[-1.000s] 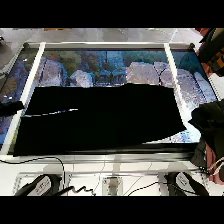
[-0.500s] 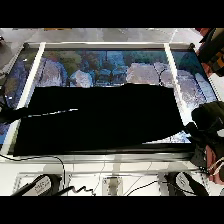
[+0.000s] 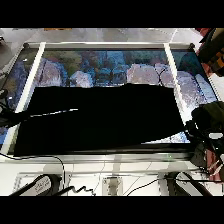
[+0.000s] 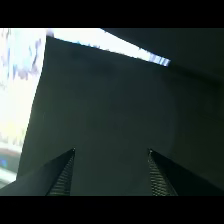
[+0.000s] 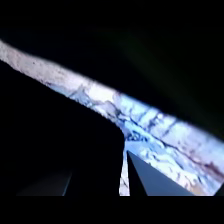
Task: Fold the clothes and pants, and hang the long-sleeved shirts on hangers.
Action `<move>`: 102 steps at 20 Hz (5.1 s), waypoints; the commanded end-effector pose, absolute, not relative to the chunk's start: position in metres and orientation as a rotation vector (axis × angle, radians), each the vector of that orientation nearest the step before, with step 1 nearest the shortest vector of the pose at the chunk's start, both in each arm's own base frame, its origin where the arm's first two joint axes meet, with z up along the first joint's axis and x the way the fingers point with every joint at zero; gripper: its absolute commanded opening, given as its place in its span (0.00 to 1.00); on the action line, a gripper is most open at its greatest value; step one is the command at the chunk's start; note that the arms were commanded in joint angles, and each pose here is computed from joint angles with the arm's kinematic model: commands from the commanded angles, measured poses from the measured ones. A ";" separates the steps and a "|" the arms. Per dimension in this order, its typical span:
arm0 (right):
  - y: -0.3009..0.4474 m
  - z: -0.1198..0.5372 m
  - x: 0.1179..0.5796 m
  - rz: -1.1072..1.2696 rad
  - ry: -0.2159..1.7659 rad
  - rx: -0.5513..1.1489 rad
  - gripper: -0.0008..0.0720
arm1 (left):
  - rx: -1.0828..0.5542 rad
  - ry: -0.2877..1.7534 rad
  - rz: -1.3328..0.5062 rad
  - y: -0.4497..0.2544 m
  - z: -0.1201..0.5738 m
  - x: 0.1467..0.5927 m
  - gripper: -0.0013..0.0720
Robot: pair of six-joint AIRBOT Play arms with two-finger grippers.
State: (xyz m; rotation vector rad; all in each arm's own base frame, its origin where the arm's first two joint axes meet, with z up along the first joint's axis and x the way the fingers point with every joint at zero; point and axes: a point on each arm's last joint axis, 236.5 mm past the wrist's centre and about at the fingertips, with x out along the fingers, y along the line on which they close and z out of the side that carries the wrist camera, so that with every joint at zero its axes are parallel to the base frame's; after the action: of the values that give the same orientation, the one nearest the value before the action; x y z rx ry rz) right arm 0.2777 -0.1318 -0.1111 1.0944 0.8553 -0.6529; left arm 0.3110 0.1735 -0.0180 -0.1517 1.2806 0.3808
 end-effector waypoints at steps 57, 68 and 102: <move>-0.167 0.055 0.176 -0.649 1.050 0.168 0.03 | -0.501 0.760 0.411 0.218 0.037 0.329 0.03; -0.166 0.038 0.311 -0.487 1.092 0.198 0.03 | -0.371 0.842 0.291 0.172 0.042 0.503 0.03; -0.171 -0.028 0.423 -0.423 0.984 0.448 0.96 | -0.995 0.795 0.491 0.167 -0.066 0.441 0.86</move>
State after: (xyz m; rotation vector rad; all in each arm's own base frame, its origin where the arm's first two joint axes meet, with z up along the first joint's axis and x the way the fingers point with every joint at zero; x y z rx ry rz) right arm 0.4237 -0.1712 -0.0279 0.4547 0.9801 -0.4289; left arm 0.4300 0.1656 -0.0567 -0.7732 0.9776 0.4131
